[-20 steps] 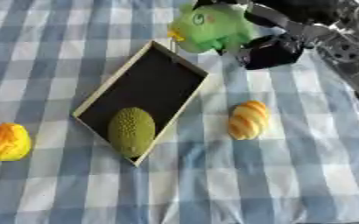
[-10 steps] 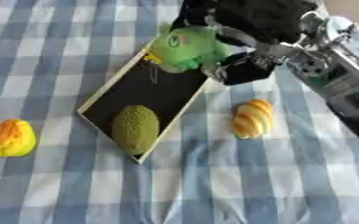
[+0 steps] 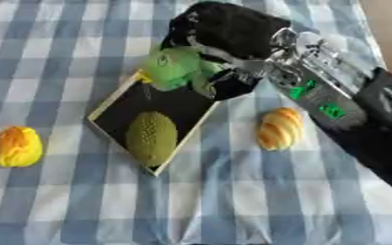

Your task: Pick up objects on the table and place them in the box.

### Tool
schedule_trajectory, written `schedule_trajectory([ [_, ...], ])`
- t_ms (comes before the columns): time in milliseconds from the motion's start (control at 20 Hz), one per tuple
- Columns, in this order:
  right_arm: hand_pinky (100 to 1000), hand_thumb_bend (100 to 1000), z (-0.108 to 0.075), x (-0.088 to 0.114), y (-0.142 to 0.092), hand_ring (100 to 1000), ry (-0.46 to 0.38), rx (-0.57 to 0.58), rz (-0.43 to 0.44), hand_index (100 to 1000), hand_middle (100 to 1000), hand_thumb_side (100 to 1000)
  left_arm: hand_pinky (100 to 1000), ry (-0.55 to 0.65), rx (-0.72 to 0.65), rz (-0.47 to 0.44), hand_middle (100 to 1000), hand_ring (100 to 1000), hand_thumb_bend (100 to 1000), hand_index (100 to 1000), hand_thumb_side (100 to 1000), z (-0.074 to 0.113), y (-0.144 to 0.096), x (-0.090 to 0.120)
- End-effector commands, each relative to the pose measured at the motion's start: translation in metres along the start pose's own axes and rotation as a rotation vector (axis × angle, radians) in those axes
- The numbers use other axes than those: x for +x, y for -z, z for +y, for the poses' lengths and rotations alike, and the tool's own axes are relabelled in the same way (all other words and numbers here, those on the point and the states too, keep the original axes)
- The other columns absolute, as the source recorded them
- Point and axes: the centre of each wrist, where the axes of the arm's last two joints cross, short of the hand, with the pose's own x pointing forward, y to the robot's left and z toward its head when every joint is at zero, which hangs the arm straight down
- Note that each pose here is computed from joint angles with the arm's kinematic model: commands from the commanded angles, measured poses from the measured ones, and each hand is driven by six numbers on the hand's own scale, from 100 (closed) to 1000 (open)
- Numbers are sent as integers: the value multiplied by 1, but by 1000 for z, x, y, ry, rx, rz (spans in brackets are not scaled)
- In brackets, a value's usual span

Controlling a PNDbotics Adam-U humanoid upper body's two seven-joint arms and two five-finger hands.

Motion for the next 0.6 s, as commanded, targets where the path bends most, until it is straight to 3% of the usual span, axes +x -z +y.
schedule_trajectory([
  [50,902,108,10,-3,7,803,-31,31,8,762,713,100,792,17,6,-25,826,899,359,888,794,8,4,9],
  [300,902,138,33,-9,15,819,-38,83,55,781,734,100,791,14,3,-19,825,899,357,888,797,7,3,7],
  [350,903,193,36,-10,16,824,-43,93,58,786,739,100,791,13,2,-19,824,899,356,888,798,7,3,7],
  [400,903,162,39,-10,16,828,-47,101,57,793,747,100,791,13,2,-19,824,899,355,888,798,6,3,7],
  [600,907,273,45,-11,16,892,-60,123,41,862,840,107,791,12,0,-19,824,900,353,888,800,6,2,6],
])
